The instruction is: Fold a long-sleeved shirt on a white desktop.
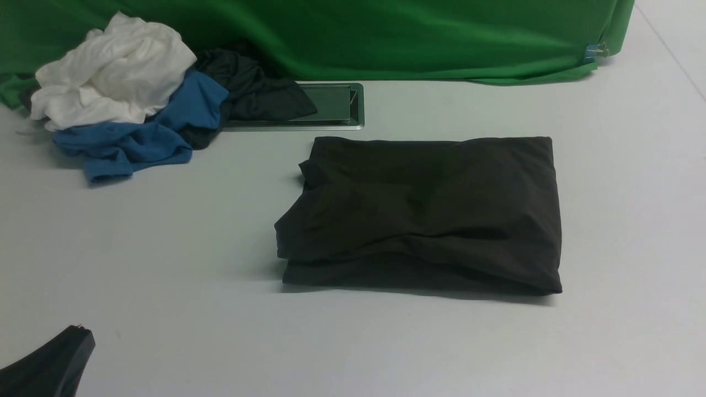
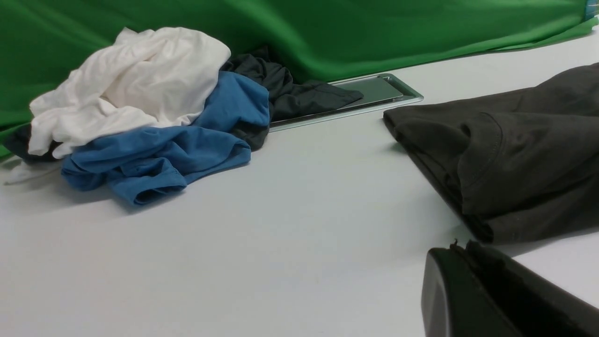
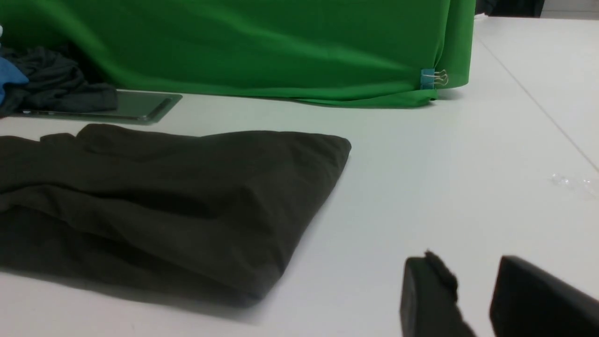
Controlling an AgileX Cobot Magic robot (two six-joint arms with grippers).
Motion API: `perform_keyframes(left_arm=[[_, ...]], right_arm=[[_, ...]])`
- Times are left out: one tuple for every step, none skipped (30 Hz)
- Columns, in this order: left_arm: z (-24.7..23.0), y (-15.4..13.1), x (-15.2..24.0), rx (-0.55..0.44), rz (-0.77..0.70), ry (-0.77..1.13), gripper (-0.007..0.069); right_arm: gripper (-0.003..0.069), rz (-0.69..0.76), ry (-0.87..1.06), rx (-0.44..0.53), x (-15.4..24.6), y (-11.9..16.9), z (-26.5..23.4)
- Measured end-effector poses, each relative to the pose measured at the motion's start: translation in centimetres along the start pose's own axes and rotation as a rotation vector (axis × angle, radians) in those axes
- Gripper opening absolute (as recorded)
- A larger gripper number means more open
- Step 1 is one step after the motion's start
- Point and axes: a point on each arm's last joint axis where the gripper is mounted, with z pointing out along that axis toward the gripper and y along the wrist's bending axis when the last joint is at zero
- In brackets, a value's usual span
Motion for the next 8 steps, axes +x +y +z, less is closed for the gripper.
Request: perform_keyframes(left_arm=[[0.0, 0.0, 0.0, 0.0, 0.0, 0.0, 0.002], [0.0, 0.0, 0.0, 0.0, 0.0, 0.0, 0.002], [0.0, 0.0, 0.0, 0.0, 0.0, 0.0, 0.002], [0.0, 0.0, 0.0, 0.0, 0.003, 0.0, 0.002], [0.0, 0.0, 0.0, 0.0, 0.006, 0.0, 0.002], [0.0, 0.0, 0.0, 0.0, 0.009, 0.0, 0.002], [0.0, 0.0, 0.0, 0.0, 0.009, 0.0, 0.002], [0.0, 0.0, 0.0, 0.0, 0.01, 0.0, 0.002]], right_arm=[[0.0239, 0.0, 0.0, 0.0, 0.0, 0.0, 0.0], [0.0239, 0.0, 0.0, 0.0, 0.0, 0.0, 0.0], [0.0239, 0.0, 0.0, 0.0, 0.0, 0.0, 0.0], [0.0239, 0.0, 0.0, 0.0, 0.0, 0.0, 0.0], [0.0239, 0.0, 0.0, 0.0, 0.0, 0.0, 0.0], [0.0239, 0.0, 0.0, 0.0, 0.0, 0.0, 0.0], [0.0239, 0.0, 0.0, 0.0, 0.0, 0.0, 0.0], [0.0239, 0.0, 0.0, 0.0, 0.0, 0.0, 0.0]])
